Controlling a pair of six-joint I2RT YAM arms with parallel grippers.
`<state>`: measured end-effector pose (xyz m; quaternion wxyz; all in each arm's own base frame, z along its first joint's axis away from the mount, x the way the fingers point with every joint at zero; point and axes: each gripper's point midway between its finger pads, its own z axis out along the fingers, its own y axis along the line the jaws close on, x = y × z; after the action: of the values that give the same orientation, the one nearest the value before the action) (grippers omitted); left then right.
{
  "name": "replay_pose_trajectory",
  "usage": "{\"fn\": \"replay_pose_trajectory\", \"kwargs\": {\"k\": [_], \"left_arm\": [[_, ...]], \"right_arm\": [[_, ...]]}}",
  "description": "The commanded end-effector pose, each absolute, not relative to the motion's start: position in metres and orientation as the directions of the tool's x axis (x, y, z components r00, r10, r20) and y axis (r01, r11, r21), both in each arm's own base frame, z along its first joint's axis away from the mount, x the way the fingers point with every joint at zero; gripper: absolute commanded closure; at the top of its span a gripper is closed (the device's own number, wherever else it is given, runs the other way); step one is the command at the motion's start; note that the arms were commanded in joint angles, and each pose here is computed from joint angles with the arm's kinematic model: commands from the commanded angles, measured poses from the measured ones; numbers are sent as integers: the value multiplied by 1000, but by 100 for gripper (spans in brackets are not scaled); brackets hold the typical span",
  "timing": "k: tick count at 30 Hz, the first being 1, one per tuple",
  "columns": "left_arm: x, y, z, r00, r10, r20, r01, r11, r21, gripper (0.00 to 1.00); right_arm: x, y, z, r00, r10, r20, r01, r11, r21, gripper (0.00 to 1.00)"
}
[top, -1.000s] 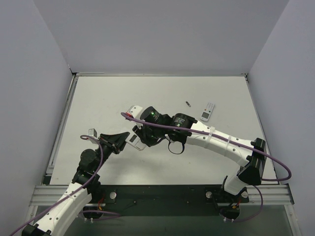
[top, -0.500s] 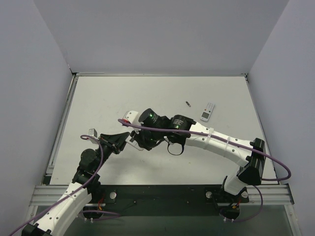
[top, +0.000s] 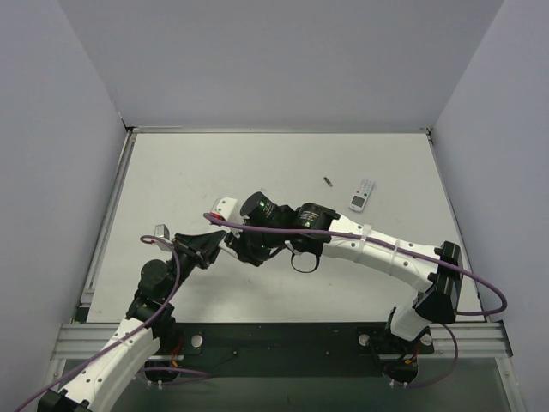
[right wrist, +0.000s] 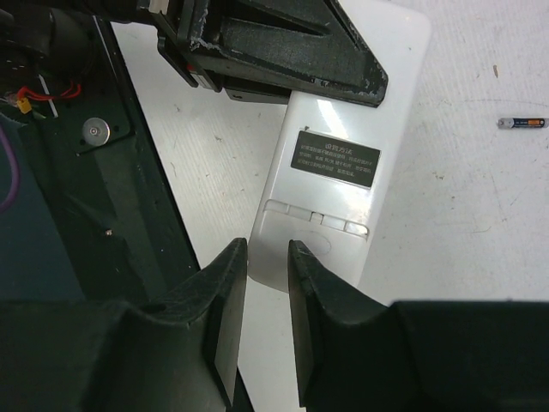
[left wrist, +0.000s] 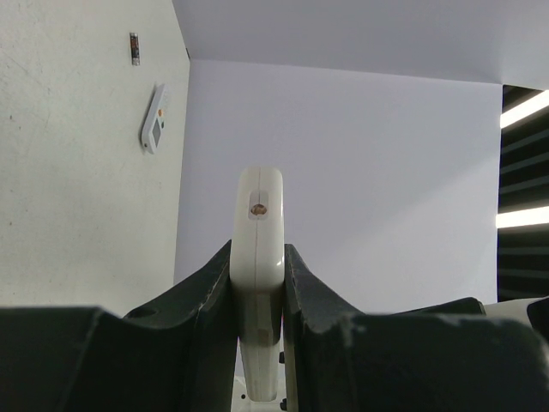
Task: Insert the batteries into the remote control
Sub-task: Load the battery cover into the remote control.
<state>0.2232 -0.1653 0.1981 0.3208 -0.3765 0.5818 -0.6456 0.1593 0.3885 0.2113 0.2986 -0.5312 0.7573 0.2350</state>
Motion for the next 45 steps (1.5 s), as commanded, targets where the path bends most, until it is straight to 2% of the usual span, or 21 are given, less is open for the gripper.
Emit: {"fn": "replay_pose_trajectory", "kwargs": {"k": [1,4,11,15,20,25,26,27,31,33,38,42,45], "left_arm": [[213,-163,145,-515,-849,119,-71,-97,-993,100],[213,-164,144,-516,-849,115,-72,-91,-993,100],[214,-163,144,-514,-851,113,-69,-91,-993,100],[213,-164,143,-515,-849,116,-76,-89,-993,100],[213,-165,142,-520,-846,116,-79,-88,-993,100],[212,-165,142,-524,-844,116,-80,-88,-993,100],[212,-166,140,-526,-842,116,-83,-84,-993,100],[212,-166,139,-527,-842,115,-85,-82,-993,100],[211,-167,139,-531,-840,113,-85,-80,-993,100],[211,-167,140,-537,-836,114,-82,-83,-993,100],[209,-170,145,-554,-825,115,-70,-91,-993,100],[207,-173,149,-571,-813,114,-60,-96,-994,100],[207,-175,155,-586,-806,84,-33,-81,-996,100]], "right_arm": [[158,390,246,-214,-606,-766,-951,307,23,77],[157,392,261,-194,-564,-803,-954,299,21,71],[162,371,280,-167,-474,-865,-931,364,-19,42],[166,352,278,-156,-466,-871,-914,403,-52,36],[158,340,278,-121,-454,-883,-924,377,-67,35],[156,328,263,-16,-507,-862,-936,311,-166,34],[153,325,264,25,-512,-859,-942,276,-192,21],[152,323,262,58,-522,-851,-943,251,-219,16],[150,313,264,147,-530,-835,-934,204,-294,11],[147,313,270,223,-514,-828,-928,147,-341,11],[136,322,266,370,-479,-796,-909,-12,-416,19],[131,330,264,402,-439,-804,-912,-107,-397,24],[126,336,264,407,-408,-817,-913,-179,-365,33]]}}
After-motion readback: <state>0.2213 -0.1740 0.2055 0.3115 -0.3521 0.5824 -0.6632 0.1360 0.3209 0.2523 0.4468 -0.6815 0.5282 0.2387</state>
